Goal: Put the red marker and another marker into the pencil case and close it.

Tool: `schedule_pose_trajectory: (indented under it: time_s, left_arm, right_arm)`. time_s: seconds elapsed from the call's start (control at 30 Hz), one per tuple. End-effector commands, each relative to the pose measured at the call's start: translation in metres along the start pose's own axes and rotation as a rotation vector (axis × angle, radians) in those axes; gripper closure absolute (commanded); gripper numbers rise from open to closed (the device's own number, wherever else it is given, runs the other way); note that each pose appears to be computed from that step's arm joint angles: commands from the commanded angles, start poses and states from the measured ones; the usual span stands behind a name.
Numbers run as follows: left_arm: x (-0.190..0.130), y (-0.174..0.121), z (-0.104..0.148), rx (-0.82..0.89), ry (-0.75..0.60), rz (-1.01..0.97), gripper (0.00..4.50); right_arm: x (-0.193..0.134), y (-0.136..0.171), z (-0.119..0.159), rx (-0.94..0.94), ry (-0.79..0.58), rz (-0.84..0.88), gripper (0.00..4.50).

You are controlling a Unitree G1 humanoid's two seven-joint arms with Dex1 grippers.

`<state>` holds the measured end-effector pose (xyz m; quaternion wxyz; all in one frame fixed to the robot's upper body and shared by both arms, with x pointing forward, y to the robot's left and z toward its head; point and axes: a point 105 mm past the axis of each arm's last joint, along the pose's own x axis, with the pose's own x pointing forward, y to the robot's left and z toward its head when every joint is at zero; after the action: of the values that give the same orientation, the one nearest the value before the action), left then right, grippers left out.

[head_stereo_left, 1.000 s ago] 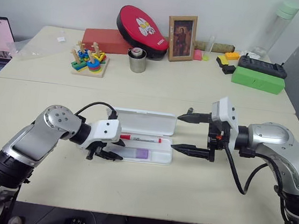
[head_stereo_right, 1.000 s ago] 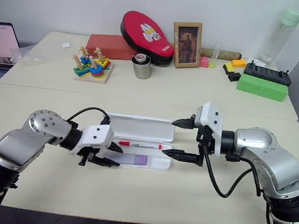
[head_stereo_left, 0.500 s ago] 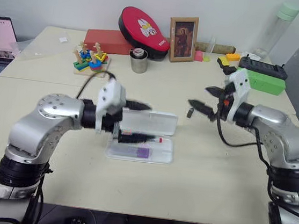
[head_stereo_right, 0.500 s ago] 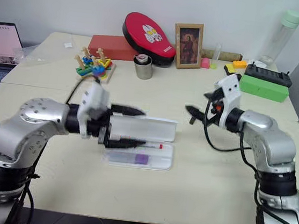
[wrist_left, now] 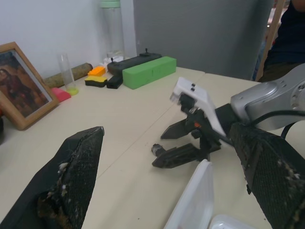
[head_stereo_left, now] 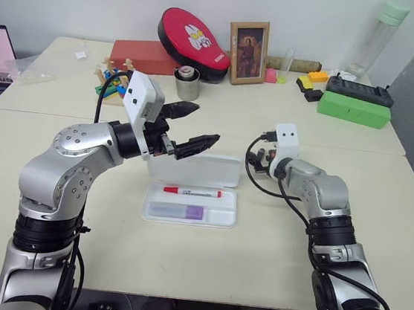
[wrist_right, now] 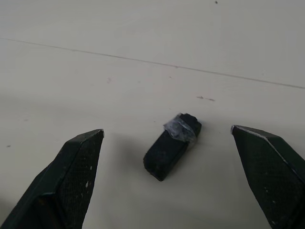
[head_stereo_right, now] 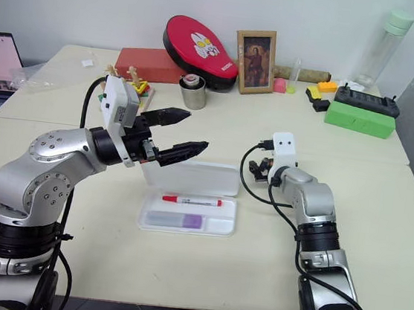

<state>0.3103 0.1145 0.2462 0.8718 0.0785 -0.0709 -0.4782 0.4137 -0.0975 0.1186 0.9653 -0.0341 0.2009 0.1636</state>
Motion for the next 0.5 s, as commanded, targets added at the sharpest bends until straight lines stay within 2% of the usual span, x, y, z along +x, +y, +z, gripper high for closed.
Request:
schedule_pose_trajectory:
  time_s: [0.03,0.1,0.13,0.27,0.33,0.5]
  left_arm:
    - [0.0002,-0.007,0.01,0.023,-0.031,-0.029,0.0]
    - [0.0001,-0.0073,0.0099,0.024,-0.03,-0.028,0.0]
    - [0.0,-0.0075,0.01,0.022,-0.031,-0.029,0.0]
    - [0.0006,-0.0081,0.0096,0.022,-0.029,-0.033,0.0]
    - [0.0012,-0.0079,0.0091,0.022,-0.026,-0.034,0.0]
    - [0.0011,-0.0073,0.008,0.027,-0.019,-0.036,0.0]
  right_arm:
    - [0.0037,0.0018,0.0029,-0.061,-0.012,-0.033,0.51]
    - [0.0034,0.003,0.0024,-0.084,-0.01,-0.038,1.11]
    - [0.0029,0.0033,0.0023,-0.09,-0.011,-0.039,1.23]
    - [0.0018,0.0025,0.0018,-0.095,-0.014,-0.042,2.29]
    - [0.0014,0.0013,0.0019,-0.105,-0.014,-0.046,2.61]
    - [-0.0001,-0.0045,0.008,-0.104,-0.036,-0.064,3.93]
